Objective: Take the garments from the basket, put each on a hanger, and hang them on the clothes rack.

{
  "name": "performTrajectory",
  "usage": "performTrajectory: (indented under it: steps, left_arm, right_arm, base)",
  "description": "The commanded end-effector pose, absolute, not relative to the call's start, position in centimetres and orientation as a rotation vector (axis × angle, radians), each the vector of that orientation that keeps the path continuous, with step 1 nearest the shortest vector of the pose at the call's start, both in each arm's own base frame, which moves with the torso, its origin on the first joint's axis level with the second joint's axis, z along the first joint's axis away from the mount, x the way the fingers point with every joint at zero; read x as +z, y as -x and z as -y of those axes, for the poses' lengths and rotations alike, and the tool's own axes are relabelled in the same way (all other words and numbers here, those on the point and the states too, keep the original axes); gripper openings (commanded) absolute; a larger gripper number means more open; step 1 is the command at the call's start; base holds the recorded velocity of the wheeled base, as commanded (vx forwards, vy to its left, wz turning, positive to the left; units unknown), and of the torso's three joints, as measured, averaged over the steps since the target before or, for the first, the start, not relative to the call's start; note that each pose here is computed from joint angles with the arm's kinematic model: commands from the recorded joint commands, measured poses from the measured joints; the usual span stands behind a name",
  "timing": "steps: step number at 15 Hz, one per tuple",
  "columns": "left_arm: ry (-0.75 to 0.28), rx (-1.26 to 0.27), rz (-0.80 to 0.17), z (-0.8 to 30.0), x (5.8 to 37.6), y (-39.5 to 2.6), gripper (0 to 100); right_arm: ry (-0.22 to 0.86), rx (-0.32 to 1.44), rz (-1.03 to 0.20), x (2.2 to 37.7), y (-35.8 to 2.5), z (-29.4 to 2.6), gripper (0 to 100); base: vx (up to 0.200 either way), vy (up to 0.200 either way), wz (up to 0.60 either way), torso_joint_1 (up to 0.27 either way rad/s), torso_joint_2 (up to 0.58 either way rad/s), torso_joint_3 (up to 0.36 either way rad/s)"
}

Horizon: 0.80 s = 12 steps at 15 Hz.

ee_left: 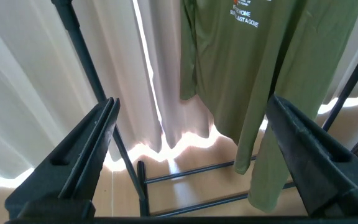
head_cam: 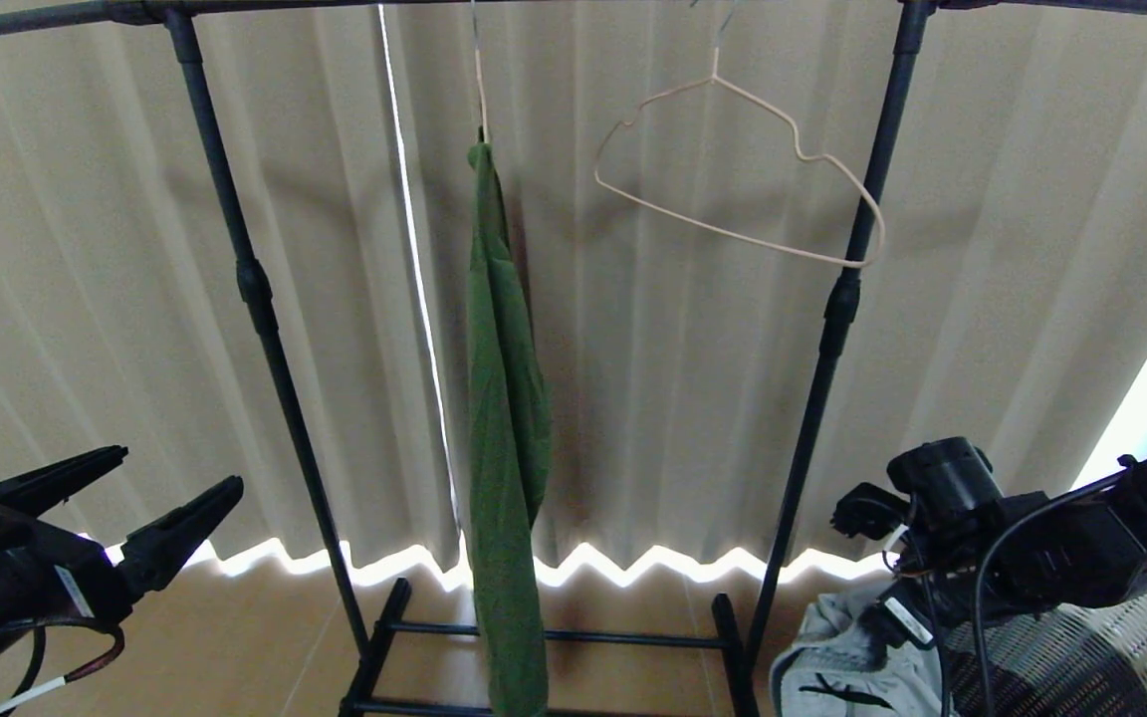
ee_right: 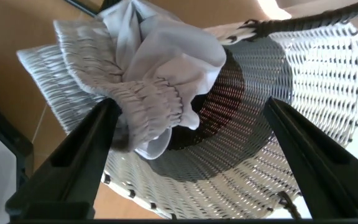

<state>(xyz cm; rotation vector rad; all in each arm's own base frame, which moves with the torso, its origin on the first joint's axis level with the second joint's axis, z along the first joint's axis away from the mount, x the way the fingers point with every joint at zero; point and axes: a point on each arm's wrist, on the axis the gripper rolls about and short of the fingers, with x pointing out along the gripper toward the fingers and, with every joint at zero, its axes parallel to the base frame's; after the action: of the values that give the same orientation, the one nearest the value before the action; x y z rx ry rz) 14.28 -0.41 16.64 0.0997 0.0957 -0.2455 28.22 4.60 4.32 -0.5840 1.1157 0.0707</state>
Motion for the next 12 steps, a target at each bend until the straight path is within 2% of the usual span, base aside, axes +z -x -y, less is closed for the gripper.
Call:
performTrajectory:
  steps: [1,2,6,8,10,12]
  left_arm:
    - [-0.1,-0.245,-0.096,0.4,16.6,-14.3,100]
    - [-0.1,-0.245,-0.097,0.4,16.6,-14.3,100]
    - [-0.103,-0.245,-0.099,0.4,16.6,-14.3,100]
    - [-0.102,-0.245,-0.1,0.4,16.5,-14.3,100]
    - [-0.104,-0.246,-0.107,0.4,16.4,-14.3,100]
    - [-0.104,-0.246,-0.109,0.4,16.3,-14.3,100]
  right_arm:
    - [0.581,0.064,-1.136,3.8,-28.3,-4.3,100]
    - [0.581,0.063,-1.138,3.8,-28.3,-4.2,0]
    - [0.567,0.053,-1.099,5.2,-27.4,-4.1,0]
    - [0.522,0.023,-1.058,6.5,-26.4,-4.0,0]
    - [0.442,-0.01,-0.935,9.9,-25.0,-4.0,0]
    - [0.421,-0.024,-0.837,12.5,-23.7,-3.7,0]
  base:
    - [0.0,0.0,0.0,0.0,0.0,0.0]
    - [0.0,0.0,0.0,0.0,0.0,0.0]
    - [0.0,0.0,0.0,0.0,0.0,0.0]
    - [0.0,0.0,0.0,0.0,0.0,0.0]
    - [0.0,0.0,0.0,0.0,0.0,0.0]
    - [0.0,0.0,0.0,0.0,0.0,0.0]
